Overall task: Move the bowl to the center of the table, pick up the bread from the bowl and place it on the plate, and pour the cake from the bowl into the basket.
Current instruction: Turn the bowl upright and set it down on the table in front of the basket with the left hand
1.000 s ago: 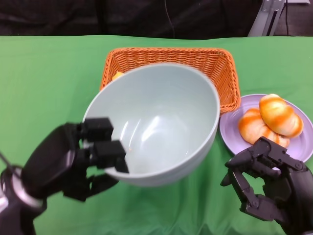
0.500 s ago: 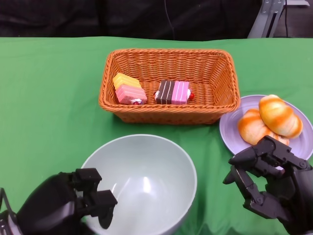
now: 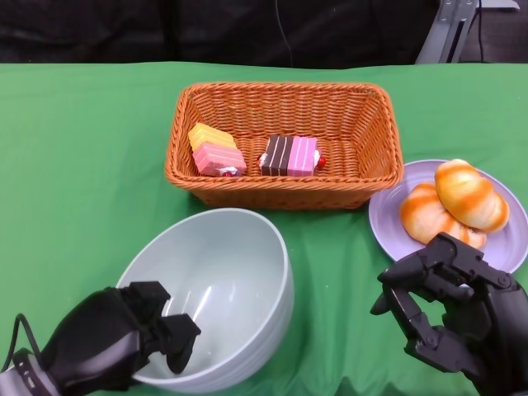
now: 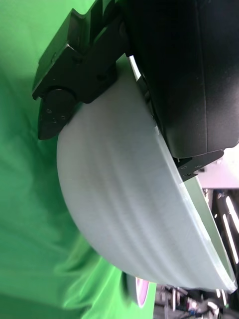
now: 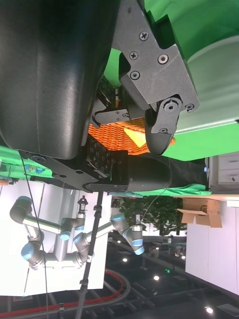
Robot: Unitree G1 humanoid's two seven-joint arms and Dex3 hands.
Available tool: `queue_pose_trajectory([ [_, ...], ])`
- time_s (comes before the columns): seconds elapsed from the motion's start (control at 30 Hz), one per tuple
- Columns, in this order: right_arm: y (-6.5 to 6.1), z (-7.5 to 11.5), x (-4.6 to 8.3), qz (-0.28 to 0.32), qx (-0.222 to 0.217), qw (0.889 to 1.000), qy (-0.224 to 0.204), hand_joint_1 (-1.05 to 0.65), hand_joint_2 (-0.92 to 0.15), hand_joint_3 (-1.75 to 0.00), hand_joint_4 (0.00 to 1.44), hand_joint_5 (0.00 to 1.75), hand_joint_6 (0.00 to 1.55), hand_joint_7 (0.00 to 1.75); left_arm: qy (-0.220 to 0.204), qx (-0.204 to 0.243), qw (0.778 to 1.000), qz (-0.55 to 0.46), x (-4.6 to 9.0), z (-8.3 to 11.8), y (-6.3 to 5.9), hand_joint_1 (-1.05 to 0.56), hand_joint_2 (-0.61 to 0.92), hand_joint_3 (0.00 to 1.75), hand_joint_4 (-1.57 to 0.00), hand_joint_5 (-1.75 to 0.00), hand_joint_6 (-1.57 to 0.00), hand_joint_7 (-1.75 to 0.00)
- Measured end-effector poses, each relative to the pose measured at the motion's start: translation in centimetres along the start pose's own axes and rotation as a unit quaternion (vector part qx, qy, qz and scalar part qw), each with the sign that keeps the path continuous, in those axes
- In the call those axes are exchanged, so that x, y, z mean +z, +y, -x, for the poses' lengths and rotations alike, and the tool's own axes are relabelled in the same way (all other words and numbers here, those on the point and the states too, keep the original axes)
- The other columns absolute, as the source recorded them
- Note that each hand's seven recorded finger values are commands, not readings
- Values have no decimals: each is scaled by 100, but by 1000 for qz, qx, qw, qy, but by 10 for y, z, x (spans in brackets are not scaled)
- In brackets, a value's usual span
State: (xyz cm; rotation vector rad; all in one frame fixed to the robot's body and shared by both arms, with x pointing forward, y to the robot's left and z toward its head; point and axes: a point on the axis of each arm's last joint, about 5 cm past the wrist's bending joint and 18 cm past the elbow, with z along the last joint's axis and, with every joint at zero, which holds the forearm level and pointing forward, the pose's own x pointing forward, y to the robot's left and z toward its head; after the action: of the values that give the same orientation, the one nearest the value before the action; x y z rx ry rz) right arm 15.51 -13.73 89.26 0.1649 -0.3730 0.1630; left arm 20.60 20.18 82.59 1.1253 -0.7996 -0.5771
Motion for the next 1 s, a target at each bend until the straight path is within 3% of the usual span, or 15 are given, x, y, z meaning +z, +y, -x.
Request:
queue_pose_trajectory([
  [0.23, 0, 1, 0, -1, 0, 1000, 2, -8, -71, -70, 72, 142, 73, 109, 7, 41, 999, -8, 6, -7, -9, -1, 80, 18, -69, -175, -65, -158],
  [0.3, 0, 1, 0, -1, 1, 1000, 2, -7, -71, -70, 72, 143, 73, 110, 2, 45, 999, -5, 8, -11, -11, -2, 82, 17, -69, -171, -71, -144],
  [0.43, 0, 1, 0, -1, 2, 1000, 2, -8, -72, -69, 71, 143, 73, 110, -5, 57, 998, -2, 12, -17, -15, -1, 81, 14, -68, -171, -74, -136],
  [0.5, 0, 1, 0, 0, 2, 1000, 2, -8, -71, -69, 72, 143, 73, 110, -13, 64, 998, 1, 13, -19, -16, -10, 84, 5, -79, -129, -96, -74],
  [0.57, 0, 1, -1, 0, 2, 1000, 3, -8, -72, -68, 72, 143, 73, 110, -22, 65, 998, 10, 14, -21, -16, -18, 82, 1, -89, -78, -105, -26],
  [0.6, 0, 1, -1, 0, 1, 1000, 4, -8, -72, -68, 72, 143, 73, 110, -27, 64, 997, 16, 15, -22, -17, -22, 82, 1, -91, -61, -105, -15],
  [0.67, 0, 1, -1, -1, 1, 1000, 4, -8, -72, -67, 72, 143, 73, 110, -38, 62, 997, 23, 17, -23, -16, -31, 83, 0, -90, -36, -99, -4],
  [0.73, 0, 1, -1, 0, 2, 1000, 4, -8, -72, -68, 71, 143, 73, 110, -45, 61, 997, 27, 17, -24, -15, -52, 85, 1, -83, -15, -85, -1],
  [0.9, 0, 2, -1, 4, 3, 1000, 5, -7, -68, -76, 71, 143, 71, 112, -47, 59, 996, 37, 15, -23, -5, -91, 92, 13, -53, -1, -54, 0],
  [1.0, 1, 2, -1, 11, 4, 1000, 8, -8, -66, -79, 71, 143, 71, 112, -39, 52, 996, 56, 15, -20, 4, -103, 92, 27, -35, 0, -39, 0],
])
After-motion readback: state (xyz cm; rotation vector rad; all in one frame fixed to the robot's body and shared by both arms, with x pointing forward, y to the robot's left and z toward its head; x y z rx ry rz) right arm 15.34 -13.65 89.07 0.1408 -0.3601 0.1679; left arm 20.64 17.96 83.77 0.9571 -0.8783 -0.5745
